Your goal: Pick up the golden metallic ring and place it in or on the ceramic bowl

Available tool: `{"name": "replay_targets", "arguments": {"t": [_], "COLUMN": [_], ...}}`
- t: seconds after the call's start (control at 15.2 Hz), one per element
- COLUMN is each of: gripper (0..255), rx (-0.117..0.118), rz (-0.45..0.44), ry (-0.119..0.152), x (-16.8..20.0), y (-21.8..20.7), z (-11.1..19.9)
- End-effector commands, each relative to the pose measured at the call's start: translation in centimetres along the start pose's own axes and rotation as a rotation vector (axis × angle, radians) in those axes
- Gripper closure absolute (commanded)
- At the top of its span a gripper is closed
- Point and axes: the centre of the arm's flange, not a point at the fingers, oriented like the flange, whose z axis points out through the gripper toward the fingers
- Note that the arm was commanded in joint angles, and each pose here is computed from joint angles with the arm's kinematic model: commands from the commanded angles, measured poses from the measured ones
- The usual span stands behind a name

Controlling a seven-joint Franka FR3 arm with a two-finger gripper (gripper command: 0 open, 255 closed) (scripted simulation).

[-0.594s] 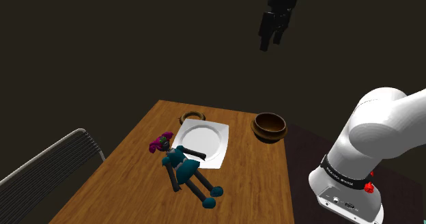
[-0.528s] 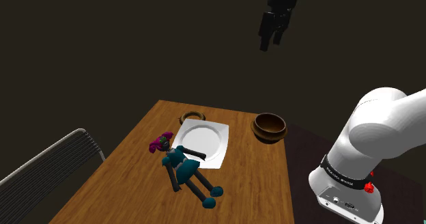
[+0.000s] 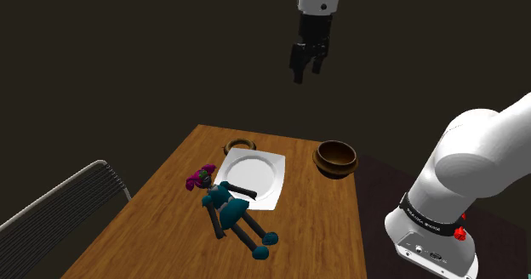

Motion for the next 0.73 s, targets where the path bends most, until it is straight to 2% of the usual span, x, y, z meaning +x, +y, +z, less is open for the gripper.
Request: {"name": "replay_targets", "arguments": {"t": [0.0, 0.66], "gripper": [0, 0], "rx": [0.001, 0.003], "rz": [0.004, 0.023], "ry": [-0.009, -0.061], "x": [1.8, 11.0], "y": [-0.6, -3.7], "z": [1.8, 11.5]}}
